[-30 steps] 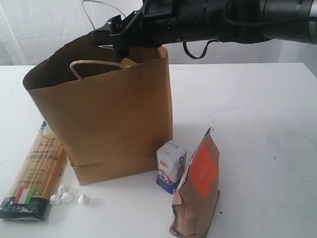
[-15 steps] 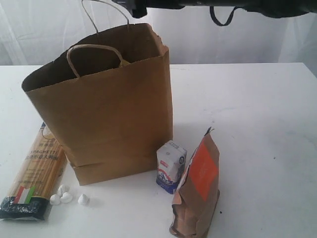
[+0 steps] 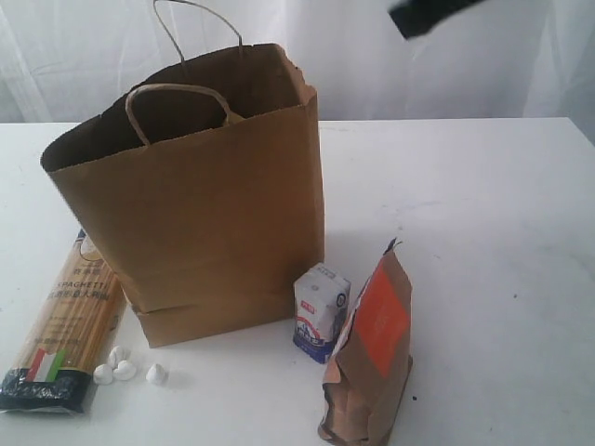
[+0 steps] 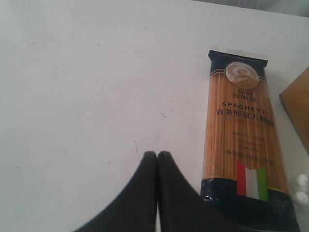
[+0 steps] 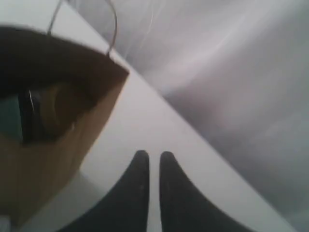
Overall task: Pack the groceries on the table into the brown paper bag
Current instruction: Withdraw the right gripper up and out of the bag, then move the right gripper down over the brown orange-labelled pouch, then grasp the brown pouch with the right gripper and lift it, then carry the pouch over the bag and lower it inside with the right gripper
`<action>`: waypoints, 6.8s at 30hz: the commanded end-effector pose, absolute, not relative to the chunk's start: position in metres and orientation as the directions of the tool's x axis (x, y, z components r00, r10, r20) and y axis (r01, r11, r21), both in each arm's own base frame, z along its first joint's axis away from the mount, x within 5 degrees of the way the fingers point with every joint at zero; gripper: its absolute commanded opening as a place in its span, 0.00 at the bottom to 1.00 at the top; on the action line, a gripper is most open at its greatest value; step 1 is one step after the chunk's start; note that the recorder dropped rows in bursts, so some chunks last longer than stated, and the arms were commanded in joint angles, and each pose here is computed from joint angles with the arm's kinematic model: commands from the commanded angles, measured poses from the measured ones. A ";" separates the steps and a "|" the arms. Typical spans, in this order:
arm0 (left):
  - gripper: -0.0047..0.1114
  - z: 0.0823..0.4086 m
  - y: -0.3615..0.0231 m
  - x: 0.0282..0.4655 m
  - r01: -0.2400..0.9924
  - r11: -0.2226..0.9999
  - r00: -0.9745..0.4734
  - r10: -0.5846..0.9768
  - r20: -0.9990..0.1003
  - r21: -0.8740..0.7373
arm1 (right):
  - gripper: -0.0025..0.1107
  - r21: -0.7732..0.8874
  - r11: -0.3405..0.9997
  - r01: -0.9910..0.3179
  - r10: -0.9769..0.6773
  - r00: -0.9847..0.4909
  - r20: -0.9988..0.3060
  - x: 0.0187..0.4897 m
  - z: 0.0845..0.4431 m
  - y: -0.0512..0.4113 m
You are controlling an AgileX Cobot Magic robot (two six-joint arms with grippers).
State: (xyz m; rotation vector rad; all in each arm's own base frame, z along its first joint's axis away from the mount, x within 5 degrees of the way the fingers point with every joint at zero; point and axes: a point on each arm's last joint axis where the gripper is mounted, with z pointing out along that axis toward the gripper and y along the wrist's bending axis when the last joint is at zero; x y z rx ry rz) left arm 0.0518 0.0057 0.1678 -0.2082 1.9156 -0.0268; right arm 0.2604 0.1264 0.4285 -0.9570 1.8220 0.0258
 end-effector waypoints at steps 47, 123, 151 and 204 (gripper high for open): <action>0.04 0.167 0.006 0.052 -0.134 0.983 -0.331 -0.161 -0.930 -0.123 | 0.05 0.219 0.803 -0.554 -0.449 -0.804 -0.389 0.224 0.336 0.193; 0.04 0.169 0.006 0.052 -0.129 0.984 -0.309 -0.159 -0.938 -0.125 | 0.52 0.010 0.891 -0.454 -0.421 -0.834 -0.357 0.219 0.347 0.163; 0.04 0.169 0.006 0.052 -0.129 0.984 -0.309 -0.159 -0.938 -0.125 | 0.63 0.037 0.898 -0.437 -0.439 -0.897 0.045 0.265 0.224 0.210; 0.04 0.169 0.006 0.052 -0.129 0.984 -0.309 -0.159 -0.938 -0.125 | 0.13 0.352 0.733 -0.583 0.125 -0.393 -0.911 0.251 0.484 0.205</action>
